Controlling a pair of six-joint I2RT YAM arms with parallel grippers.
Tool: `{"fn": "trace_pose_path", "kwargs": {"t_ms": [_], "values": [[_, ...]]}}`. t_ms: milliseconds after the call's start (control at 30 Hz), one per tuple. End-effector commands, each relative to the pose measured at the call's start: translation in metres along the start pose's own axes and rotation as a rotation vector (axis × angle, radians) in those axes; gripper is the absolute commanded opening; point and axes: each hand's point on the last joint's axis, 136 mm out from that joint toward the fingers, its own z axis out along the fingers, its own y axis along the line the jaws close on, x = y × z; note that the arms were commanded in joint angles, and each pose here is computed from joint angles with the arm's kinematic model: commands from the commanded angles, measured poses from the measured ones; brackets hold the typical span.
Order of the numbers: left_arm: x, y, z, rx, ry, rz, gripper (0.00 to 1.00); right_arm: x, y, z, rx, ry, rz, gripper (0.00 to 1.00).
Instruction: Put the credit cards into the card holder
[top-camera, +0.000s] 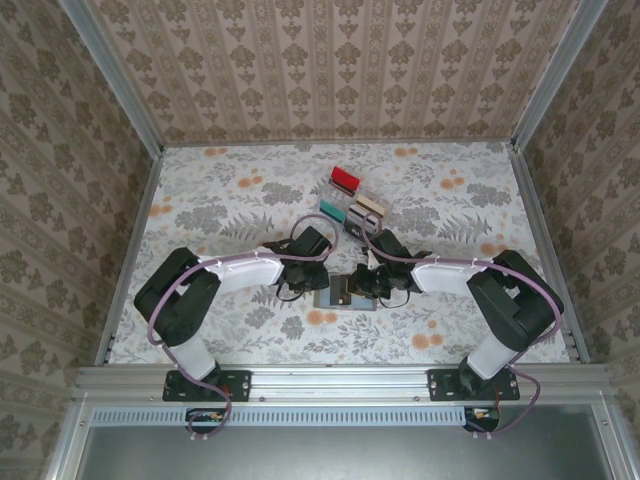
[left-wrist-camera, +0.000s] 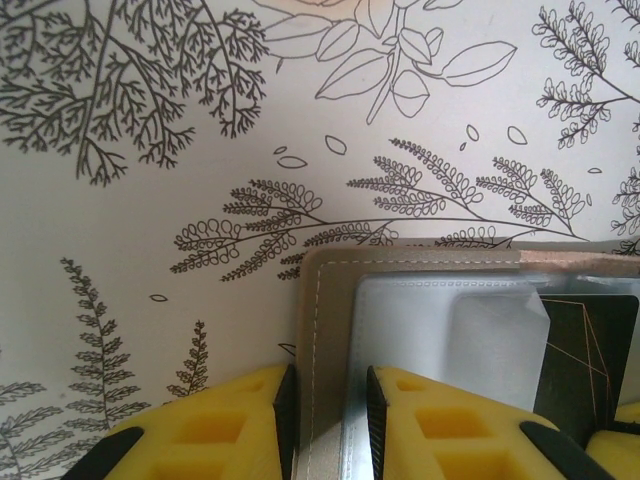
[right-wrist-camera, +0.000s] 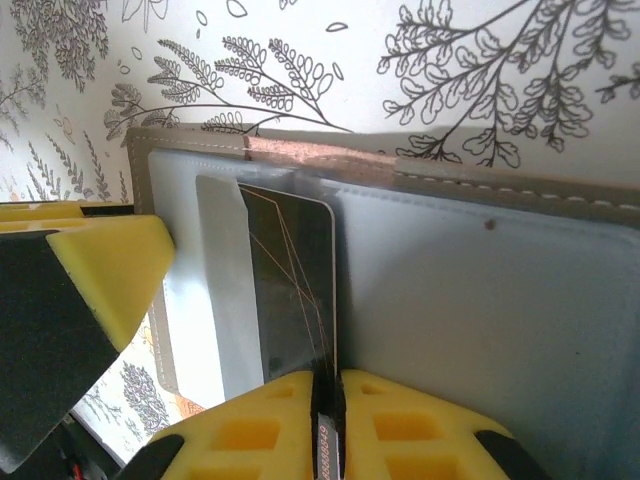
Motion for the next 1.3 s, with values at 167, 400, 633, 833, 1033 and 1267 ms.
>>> {"fn": "trace_pose_path", "kwargs": {"t_ms": [167, 400, 633, 833, 1033, 1267], "values": [[0.007, -0.001, 0.0, 0.001, 0.022, -0.001, 0.28, 0.0, 0.012, 0.011, -0.049, 0.039, -0.01, 0.11], [0.005, -0.001, -0.004, 0.009, 0.009, -0.012, 0.32, -0.002, 0.025, 0.017, -0.089, 0.047, 0.006, 0.11], [0.006, 0.0, -0.004, 0.011, 0.007, -0.021, 0.34, 0.0, 0.036, 0.025, -0.13, 0.082, -0.005, 0.12], [0.007, 0.006, -0.004, -0.016, 0.005, -0.026, 0.34, -0.001, 0.038, 0.019, -0.11, 0.075, -0.02, 0.16], [0.008, 0.016, -0.003, -0.046, 0.008, -0.034, 0.33, -0.007, 0.014, -0.011, 0.09, 0.0, -0.095, 0.23], [0.01, 0.018, 0.001, -0.054, 0.02, -0.025, 0.31, 0.003, -0.029, -0.013, 0.278, 0.027, -0.103, 0.2]]}}
